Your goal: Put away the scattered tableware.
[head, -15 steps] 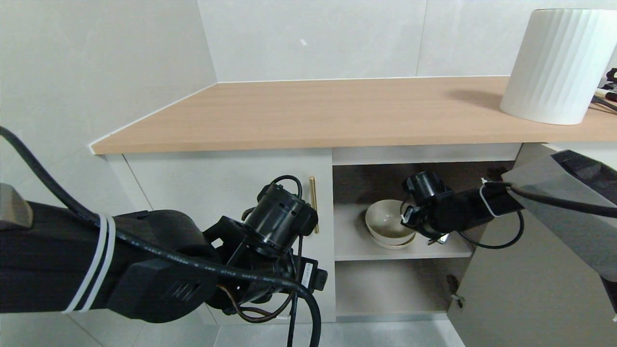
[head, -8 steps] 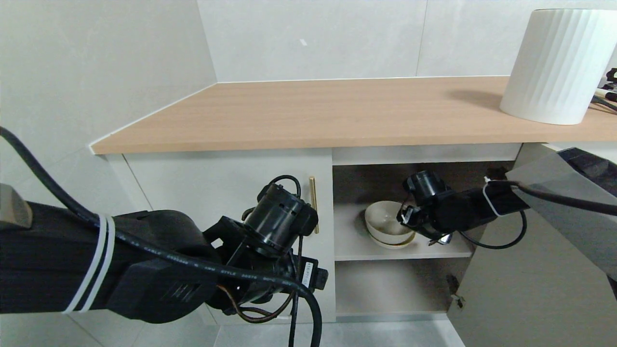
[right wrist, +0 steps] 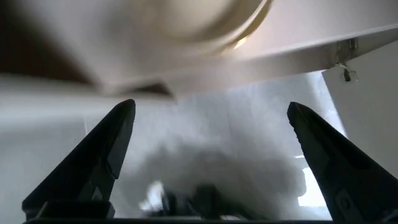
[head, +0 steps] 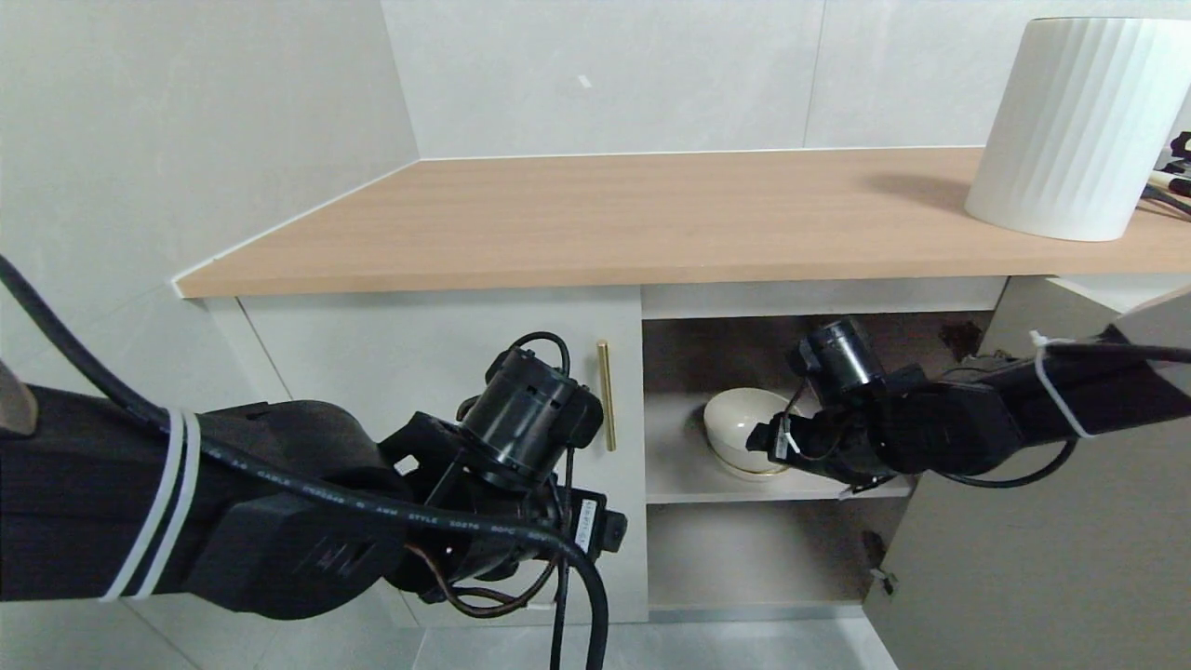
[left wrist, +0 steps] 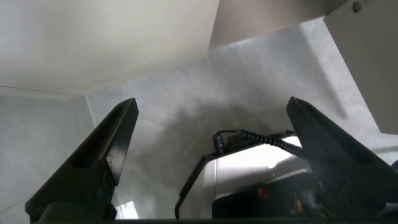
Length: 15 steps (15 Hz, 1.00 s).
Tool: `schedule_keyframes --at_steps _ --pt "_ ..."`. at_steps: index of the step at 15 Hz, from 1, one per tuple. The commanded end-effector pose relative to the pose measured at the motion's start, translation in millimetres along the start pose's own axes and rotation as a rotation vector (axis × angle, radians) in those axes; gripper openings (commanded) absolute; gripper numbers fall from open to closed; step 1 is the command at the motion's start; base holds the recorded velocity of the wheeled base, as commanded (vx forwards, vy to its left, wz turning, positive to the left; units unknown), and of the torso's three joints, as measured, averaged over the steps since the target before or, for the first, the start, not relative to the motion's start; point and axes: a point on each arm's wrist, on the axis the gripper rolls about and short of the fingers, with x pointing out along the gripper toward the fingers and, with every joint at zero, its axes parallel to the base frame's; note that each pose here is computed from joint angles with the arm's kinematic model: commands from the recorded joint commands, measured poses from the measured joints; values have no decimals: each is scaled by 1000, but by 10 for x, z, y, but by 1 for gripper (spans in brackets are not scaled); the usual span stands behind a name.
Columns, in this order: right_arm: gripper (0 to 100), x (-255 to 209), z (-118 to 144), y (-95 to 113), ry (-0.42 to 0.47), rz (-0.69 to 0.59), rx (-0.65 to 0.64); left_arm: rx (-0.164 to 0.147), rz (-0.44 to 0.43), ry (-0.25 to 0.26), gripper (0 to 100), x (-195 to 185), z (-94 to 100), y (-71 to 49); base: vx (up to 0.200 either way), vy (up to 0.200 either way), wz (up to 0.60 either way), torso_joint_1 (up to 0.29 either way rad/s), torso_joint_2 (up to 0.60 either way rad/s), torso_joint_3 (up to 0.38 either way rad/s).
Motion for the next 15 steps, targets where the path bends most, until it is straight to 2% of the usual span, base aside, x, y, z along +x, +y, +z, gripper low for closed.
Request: schedule_keyframes --at_steps 1,2,4,6,7,10,13,15 --pt "100 -505 -16 -49 -39 63 -68 -13 7 -15 100 -100 -12 80 0 0 0 0 0 0" --pt "100 -732 -24 -138 -63 78 -115 -42 24 -28 100 -216 -34 237 0 0 0 0 0 0" --pt "100 -934 -84 -227 -64 114 -134 -74 44 -44 100 -370 -100 417 0 0 0 0 0 0" --pt "100 -1016 -289 -364 -2 127 -154 -83 34 -86 100 -598 -156 505 0 0 0 0 0 0" --pt "100 -1079 -370 -424 8 129 -159 -77 30 -96 100 -687 -214 552 0 0 0 0 0 0" --pt "100 -1076 -564 -538 63 104 -151 -69 25 -97 100 -751 -286 597 -200 0 0 4 2 4" --pt "100 -1106 -608 -555 71 108 -162 -66 38 -66 100 -655 -301 578 -200 0 0 -1 1 -2" --pt "100 -1096 -622 -548 77 108 -169 -66 39 -64 100 -643 -300 574 -200 0 0 0 5 2"
